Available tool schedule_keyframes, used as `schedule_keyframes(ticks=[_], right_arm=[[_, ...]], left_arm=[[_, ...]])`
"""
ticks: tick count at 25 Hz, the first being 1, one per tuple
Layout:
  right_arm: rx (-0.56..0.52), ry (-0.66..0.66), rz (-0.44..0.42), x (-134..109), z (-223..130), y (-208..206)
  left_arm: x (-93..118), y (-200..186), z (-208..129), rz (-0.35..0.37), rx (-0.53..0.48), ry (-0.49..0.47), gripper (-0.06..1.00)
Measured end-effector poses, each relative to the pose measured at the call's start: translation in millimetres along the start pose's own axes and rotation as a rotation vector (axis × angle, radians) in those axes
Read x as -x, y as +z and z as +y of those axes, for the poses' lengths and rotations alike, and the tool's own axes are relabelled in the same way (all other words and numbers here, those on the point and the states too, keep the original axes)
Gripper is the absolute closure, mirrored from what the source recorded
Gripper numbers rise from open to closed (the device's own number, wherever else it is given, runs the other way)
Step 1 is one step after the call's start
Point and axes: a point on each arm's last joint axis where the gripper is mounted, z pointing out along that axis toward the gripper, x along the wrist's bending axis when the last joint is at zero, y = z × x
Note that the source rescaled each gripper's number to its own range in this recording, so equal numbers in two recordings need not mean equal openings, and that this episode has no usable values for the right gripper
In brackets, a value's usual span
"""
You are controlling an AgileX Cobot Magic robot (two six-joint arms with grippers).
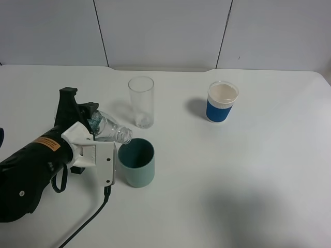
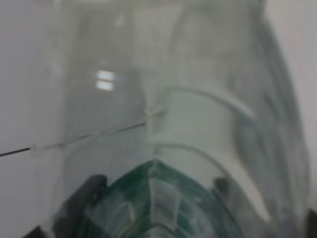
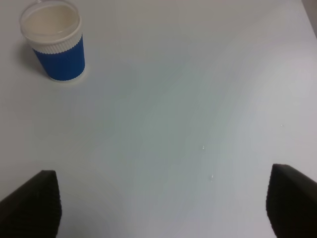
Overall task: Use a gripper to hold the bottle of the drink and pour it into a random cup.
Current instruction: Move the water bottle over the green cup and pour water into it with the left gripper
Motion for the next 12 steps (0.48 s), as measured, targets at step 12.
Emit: schedule_keyframes(ticks=[12], right_arm=[[0.000, 0.000, 0.000, 0.0, 0.0, 0.0]], left_arm=[[-2.6, 0.0, -0.5, 0.029, -0.007, 0.100, 0.93]])
